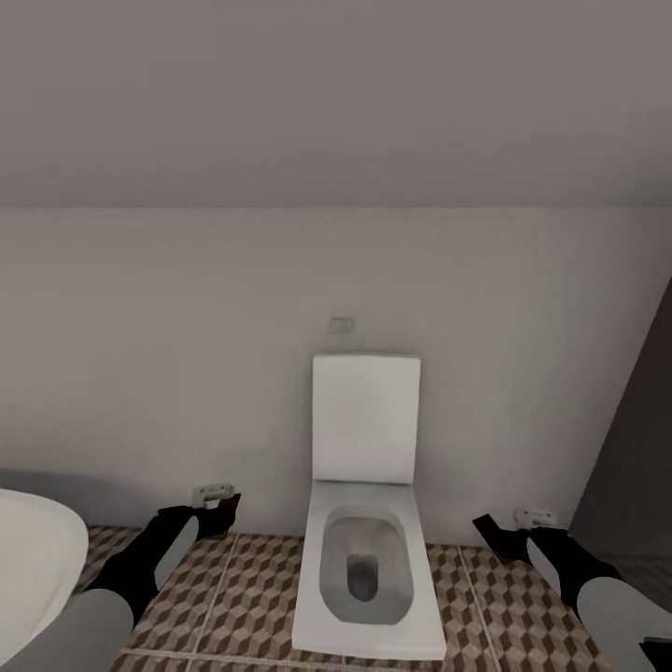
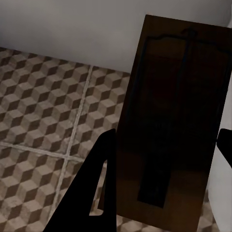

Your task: Take the four mousetraps from the cabinet in the bathroom and place them on the bathroom floor. Make sure all four end up on the same floor surface, and ensure that at least two of them are either under or directly next to the same bathroom sink.

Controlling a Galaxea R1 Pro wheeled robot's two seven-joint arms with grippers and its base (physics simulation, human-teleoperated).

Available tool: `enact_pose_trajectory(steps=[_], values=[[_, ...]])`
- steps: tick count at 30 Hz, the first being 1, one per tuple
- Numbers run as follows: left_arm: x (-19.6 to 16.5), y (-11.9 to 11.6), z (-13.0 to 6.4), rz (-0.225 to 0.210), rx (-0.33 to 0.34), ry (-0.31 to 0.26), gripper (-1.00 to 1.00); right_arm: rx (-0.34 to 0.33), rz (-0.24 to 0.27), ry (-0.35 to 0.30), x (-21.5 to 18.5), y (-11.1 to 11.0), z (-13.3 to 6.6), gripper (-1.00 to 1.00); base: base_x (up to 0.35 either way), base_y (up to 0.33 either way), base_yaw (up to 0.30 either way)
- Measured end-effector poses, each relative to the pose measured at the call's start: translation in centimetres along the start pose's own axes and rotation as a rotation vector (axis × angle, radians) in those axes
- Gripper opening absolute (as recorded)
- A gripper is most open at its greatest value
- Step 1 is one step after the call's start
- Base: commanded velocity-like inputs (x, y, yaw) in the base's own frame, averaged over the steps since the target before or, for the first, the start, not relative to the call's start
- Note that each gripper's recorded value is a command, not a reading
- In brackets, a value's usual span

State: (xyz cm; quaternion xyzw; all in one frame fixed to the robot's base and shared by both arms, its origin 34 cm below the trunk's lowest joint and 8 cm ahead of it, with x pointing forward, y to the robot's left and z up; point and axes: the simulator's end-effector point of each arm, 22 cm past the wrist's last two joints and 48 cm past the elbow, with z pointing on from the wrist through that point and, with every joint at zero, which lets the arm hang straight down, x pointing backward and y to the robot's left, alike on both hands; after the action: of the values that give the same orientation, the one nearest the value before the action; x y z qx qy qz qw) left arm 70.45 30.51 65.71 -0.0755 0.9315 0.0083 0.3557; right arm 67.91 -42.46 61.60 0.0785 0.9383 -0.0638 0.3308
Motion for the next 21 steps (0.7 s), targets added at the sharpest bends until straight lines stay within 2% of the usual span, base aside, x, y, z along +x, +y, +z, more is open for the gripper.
enact_pose_trajectory(steps=[21], values=[[3.2, 0.4, 2.7, 0.001, -0.008, 0.001, -1.0, 0.004, -0.003, -0.01, 2.8, 0.2, 2.8, -1.0, 0.0, 0.0, 0.0]])
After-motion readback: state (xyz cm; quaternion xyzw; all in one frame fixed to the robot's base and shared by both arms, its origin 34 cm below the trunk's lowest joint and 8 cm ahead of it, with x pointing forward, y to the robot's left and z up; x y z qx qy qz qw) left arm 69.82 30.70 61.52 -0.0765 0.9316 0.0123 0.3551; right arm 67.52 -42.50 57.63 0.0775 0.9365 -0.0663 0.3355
